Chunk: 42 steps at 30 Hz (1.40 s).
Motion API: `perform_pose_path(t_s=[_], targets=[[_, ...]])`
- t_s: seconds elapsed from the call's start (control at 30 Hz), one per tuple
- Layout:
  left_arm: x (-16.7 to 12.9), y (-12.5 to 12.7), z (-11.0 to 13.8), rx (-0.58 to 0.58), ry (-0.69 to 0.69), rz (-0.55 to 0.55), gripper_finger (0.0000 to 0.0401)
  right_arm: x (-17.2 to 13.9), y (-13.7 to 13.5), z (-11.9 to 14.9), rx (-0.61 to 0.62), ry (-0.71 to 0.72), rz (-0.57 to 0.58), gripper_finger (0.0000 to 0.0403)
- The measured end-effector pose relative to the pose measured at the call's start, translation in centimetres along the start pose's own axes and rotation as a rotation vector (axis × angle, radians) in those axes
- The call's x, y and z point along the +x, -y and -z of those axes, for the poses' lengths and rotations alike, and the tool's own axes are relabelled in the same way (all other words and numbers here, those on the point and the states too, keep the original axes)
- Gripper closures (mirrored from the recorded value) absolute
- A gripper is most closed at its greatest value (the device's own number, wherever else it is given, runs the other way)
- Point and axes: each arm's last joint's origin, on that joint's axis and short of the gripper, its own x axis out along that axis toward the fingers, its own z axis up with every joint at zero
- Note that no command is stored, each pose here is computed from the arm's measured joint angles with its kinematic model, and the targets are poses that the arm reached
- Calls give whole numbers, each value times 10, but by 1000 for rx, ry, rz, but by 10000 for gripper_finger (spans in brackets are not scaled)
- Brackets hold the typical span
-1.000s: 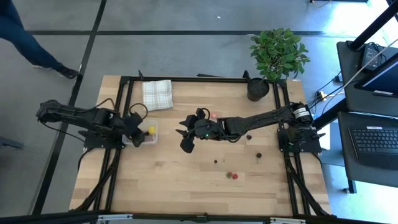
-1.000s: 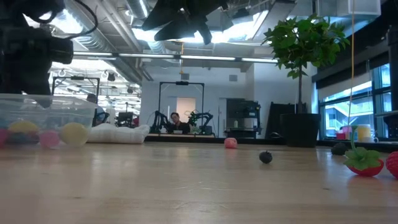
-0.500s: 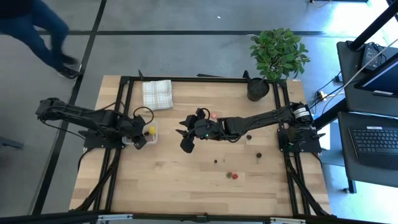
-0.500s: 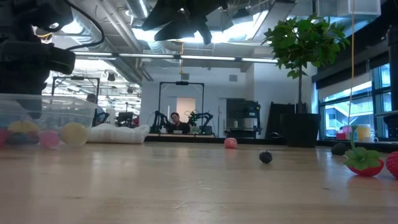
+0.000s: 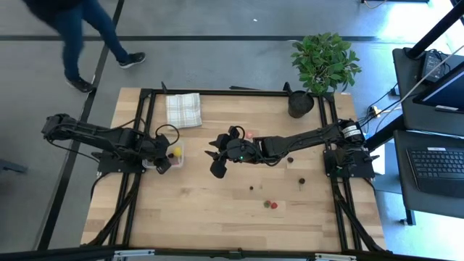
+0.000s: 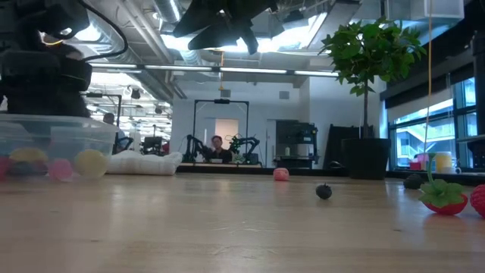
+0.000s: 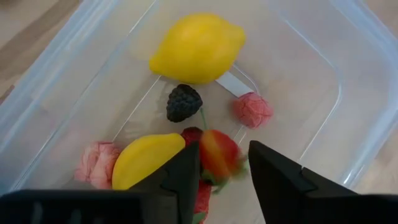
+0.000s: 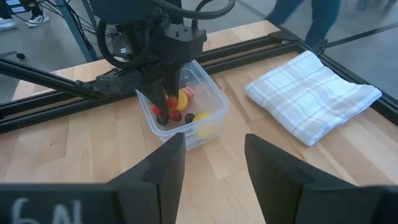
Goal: Pick and placing Produce into tupperware
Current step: Put the bottom red strawberry into the transparent bin, then put the bottom blue berry into the transparent bin
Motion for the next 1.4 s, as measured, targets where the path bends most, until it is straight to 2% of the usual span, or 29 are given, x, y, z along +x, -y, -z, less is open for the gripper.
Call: perform_pose_path(t_s=[0.33,0.5,0.67,0.83,0.9,0.97,1.07,1.13,1.27,1.4], targets=[[-1,0,0,7,-2,-2,264,0,0,0,0,0,0,234],[-19,9,-10,57,44,48,272,0,1,0,1,-2,3,234],[-50,20,-25,113,161,105,280,-3,13,-1,63,-60,45,234],[-75,31,-42,190,370,139,280,-9,27,3,130,-171,100,234],[-79,36,-47,225,448,159,277,-10,26,6,129,-225,51,234],[-81,40,-51,273,505,186,273,-12,21,9,108,-286,-50,234],[-80,46,-55,360,567,222,268,-17,4,17,18,-363,-243,234],[-77,51,-58,411,593,246,265,-23,-8,26,-51,-421,-313,234],[-69,57,-60,463,576,285,256,-35,-24,39,-157,-492,-357,234],[-60,61,-61,475,533,260,243,-43,-32,47,-297,-522,-367,234]])
